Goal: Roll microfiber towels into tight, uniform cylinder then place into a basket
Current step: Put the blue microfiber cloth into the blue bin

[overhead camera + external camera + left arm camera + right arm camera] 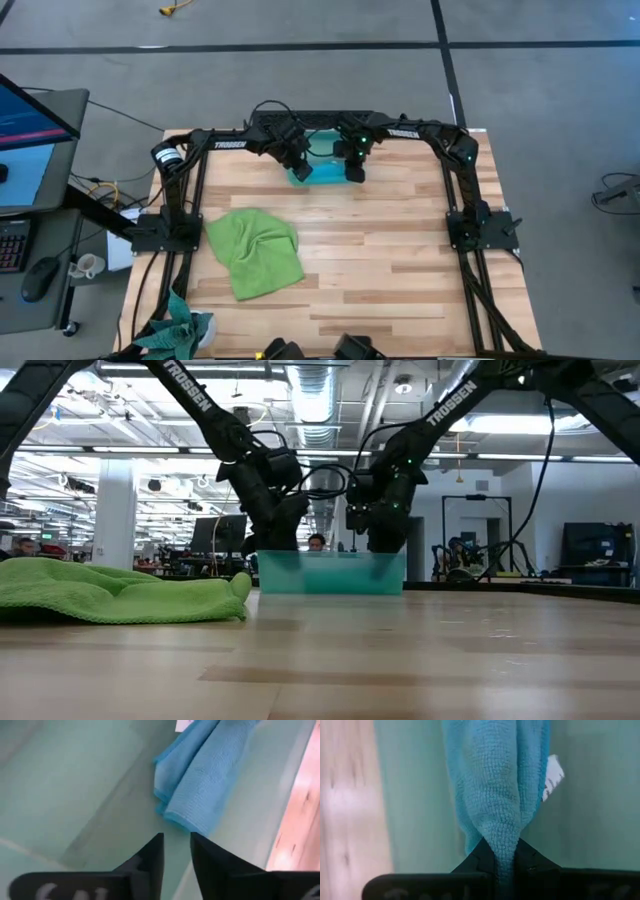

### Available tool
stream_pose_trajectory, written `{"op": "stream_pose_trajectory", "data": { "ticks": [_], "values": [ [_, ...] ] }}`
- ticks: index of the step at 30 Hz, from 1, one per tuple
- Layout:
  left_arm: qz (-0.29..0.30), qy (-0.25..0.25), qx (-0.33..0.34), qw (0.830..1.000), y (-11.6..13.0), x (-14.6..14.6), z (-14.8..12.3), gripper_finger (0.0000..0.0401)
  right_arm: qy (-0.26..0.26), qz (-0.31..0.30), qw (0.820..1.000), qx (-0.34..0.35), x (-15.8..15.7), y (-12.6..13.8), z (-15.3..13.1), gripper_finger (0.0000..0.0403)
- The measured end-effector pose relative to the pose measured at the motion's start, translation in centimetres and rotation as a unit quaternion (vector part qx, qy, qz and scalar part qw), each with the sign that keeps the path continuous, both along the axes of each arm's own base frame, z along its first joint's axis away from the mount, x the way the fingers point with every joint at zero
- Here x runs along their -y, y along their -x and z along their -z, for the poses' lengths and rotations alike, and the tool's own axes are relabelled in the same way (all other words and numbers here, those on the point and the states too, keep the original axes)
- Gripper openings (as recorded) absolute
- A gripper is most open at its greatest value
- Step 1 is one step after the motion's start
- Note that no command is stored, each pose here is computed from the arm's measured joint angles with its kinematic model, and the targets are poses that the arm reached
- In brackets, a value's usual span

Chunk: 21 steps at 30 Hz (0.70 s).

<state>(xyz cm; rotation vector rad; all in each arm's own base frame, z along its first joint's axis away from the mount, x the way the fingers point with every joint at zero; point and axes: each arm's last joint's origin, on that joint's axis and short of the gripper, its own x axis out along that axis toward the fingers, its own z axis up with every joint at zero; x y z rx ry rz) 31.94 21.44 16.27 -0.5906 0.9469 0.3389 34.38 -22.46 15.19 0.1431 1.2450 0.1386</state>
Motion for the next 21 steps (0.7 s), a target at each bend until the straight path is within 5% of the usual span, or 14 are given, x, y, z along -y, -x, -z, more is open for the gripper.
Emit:
{"op": "stream_pose_trajectory", "data": {
  "ticks": [5,13,21],
  "values": [
    [-0.007,0.006,0.010,1.000,0.3,-0.5,-0.1,0.0120,-0.013,-0.002,1.000,-0.010,-0.1,0.3,0.0,0.0038],
    [0.002,-0.032,0.047,0.998,0.0,-1.5,-0.6,0.0117,-0.015,-0.006,1.000,-0.006,-0.1,0.3,0.0,0.0048],
    [0.023,-0.058,0.057,0.996,-0.2,-1.6,-0.8,0.0112,0.011,-0.006,1.000,-0.028,-0.6,0.0,0.1,0.0113]
  ]
}}
